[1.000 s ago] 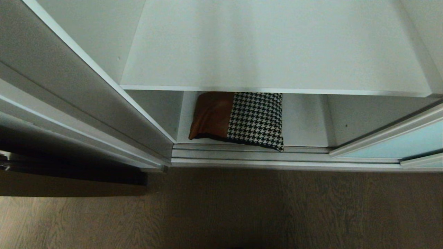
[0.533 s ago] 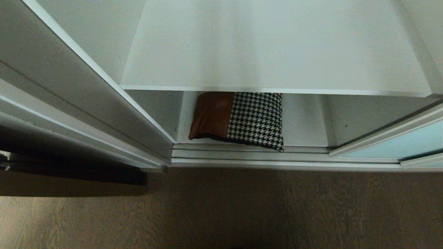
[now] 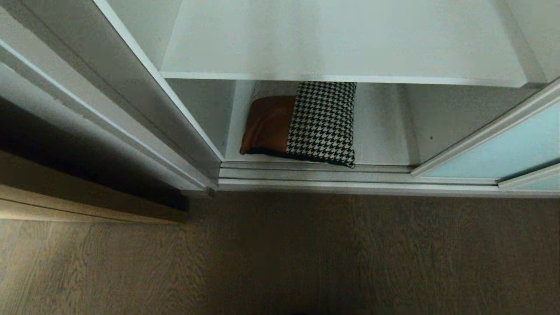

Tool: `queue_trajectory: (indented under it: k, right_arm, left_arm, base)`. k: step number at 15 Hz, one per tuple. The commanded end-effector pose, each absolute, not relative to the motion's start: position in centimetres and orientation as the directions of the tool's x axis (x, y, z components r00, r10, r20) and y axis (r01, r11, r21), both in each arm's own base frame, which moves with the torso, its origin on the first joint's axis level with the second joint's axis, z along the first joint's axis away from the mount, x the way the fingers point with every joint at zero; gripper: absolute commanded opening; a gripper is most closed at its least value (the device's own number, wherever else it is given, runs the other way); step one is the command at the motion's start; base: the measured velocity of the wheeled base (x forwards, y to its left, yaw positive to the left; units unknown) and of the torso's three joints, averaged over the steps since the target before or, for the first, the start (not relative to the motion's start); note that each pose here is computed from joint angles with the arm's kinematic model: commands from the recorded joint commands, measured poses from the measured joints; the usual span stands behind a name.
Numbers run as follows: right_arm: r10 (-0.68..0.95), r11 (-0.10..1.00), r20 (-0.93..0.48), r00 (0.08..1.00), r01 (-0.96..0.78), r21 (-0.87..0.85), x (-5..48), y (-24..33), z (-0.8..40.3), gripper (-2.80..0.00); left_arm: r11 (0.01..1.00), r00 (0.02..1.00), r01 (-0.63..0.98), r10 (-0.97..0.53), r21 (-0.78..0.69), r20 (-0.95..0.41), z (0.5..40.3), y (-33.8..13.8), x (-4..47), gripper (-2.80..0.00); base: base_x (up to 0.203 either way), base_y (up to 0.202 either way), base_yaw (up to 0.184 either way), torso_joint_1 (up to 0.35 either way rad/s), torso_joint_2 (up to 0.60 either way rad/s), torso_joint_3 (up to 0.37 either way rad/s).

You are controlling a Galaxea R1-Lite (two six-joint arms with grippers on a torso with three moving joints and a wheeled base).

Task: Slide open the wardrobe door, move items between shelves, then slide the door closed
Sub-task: Close the door

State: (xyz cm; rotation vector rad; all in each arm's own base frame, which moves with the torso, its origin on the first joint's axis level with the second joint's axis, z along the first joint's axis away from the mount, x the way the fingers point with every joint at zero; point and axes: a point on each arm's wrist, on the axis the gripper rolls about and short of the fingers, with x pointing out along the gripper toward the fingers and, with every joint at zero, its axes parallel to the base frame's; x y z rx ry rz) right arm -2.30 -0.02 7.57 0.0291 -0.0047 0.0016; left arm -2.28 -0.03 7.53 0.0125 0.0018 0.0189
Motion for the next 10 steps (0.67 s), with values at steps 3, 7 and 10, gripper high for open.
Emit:
queue_trajectory:
  k: [3,7,10]
  right_arm:
    - [0.002,1.000,0.005,1.000,-0.002,0.029,-2.29,-0.02,7.58,-2.80]
    - [0.002,1.000,0.005,1.000,-0.002,0.029,-2.29,-0.02,7.57,-2.80]
    - [0.002,1.000,0.005,1.000,-0.002,0.029,-2.29,-0.02,7.58,-2.80]
  left_arm:
    - [1.000,1.000,-0.020,0.020,0.005,-0.005,7.49,-0.03,-2.26,-2.80]
    - [1.000,1.000,-0.020,0.020,0.005,-0.005,7.49,-0.03,-2.26,-2.80]
    - [1.000,1.000,-0.020,0.020,0.005,-0.005,7.49,-0.03,-2.26,-2.80]
  base:
    - [-0.193,0.000,0.000,0.002,0.00,0.005]
    - [-0.063,0.000,-0.001,-0.004,0.00,0.003]
    - [0.000,0.000,0.000,0.000,0.00,0.000]
